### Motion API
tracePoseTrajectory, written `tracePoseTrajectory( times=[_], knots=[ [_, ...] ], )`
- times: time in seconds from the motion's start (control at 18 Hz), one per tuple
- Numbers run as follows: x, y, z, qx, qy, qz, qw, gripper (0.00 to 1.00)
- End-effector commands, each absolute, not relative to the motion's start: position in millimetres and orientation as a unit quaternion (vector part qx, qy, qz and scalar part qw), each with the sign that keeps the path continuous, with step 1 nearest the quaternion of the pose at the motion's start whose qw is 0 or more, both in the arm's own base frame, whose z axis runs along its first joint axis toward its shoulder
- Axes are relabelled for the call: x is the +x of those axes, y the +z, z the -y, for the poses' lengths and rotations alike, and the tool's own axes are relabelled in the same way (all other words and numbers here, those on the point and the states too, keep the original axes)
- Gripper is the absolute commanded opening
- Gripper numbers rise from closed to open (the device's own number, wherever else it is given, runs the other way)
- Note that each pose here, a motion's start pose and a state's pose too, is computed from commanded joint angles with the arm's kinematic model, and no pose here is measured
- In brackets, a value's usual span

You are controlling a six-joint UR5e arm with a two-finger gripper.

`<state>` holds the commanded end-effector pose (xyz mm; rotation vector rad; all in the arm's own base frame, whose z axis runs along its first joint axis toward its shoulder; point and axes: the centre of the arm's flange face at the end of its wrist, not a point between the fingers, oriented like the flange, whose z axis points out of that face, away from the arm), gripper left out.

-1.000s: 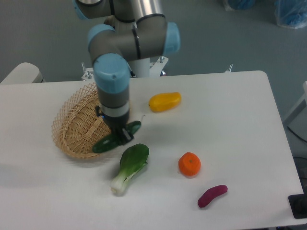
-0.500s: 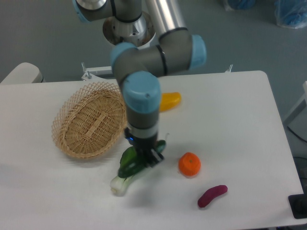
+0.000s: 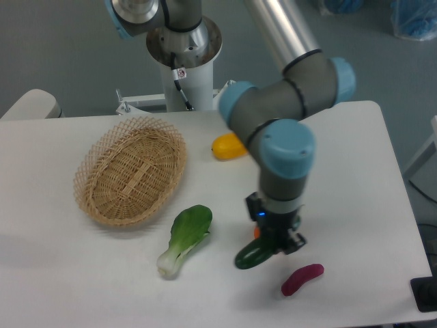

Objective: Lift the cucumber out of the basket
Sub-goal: 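Move the held cucumber beside the mandarin and sweet potato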

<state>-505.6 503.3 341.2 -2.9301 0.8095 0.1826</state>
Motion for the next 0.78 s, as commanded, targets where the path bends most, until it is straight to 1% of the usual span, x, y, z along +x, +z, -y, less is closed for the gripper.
tracePoseTrajectory(
  times=[0.33, 0.5, 0.78],
  knots=[
    [-524, 350, -478, -0.962, 0.060, -0.265, 0.042, 0.03],
    [-539, 355, -489, -0.956, 0.072, -0.282, 0.044, 0.02],
    [-560, 335, -504, -0.955, 0.068, -0.288, 0.022, 0.01]
  ],
)
